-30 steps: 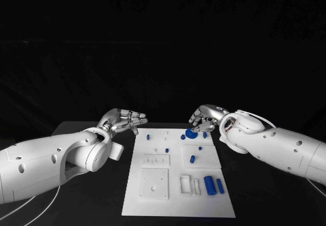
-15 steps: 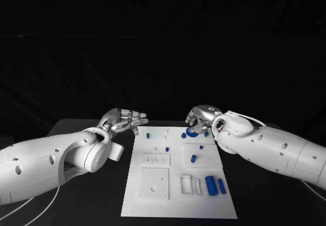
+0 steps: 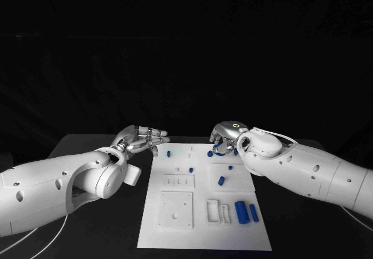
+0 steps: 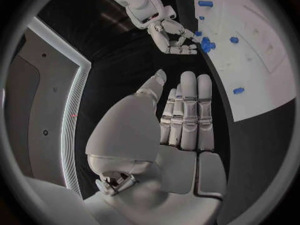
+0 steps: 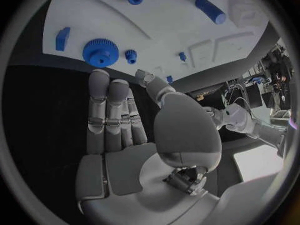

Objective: Assemble the parts on the task board

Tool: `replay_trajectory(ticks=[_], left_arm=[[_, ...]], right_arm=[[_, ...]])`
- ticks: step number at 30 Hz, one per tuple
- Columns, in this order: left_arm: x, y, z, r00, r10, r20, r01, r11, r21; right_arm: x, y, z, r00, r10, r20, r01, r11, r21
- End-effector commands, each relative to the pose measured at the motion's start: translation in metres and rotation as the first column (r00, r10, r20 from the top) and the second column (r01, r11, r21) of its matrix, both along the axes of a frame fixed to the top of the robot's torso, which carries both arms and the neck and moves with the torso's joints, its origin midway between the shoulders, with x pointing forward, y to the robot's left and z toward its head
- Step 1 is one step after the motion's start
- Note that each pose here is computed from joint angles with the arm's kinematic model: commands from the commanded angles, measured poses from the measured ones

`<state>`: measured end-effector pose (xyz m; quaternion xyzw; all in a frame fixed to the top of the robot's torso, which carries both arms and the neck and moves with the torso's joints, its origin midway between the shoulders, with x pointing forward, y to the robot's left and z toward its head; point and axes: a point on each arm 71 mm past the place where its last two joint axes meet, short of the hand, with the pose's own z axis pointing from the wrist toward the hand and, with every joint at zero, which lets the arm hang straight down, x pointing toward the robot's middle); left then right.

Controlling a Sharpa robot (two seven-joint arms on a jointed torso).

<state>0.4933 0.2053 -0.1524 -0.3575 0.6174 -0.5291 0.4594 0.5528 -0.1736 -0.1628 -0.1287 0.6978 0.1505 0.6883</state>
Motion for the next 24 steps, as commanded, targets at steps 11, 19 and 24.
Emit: replay_trajectory(ticks=[11,19,24], left_arm=[[-0.0004,-0.005,0.0015,1.0,-0.025,-0.009,0.025,1.0,-0.013],[-0.0006,-0.006,0.0015,1.0,-0.026,-0.013,0.025,1.0,-0.013],[-0.0007,-0.006,0.0016,1.0,-0.027,-0.015,0.027,1.0,-0.012]], right_arm=[[0.002,0.006,-0.008,1.0,-0.027,-0.016,0.026,0.996,-0.088],[0.002,0.01,-0.012,0.999,-0.023,-0.024,0.021,0.995,-0.096],[0.002,0.01,-0.015,0.999,-0.027,-0.03,0.023,0.994,-0.103]])
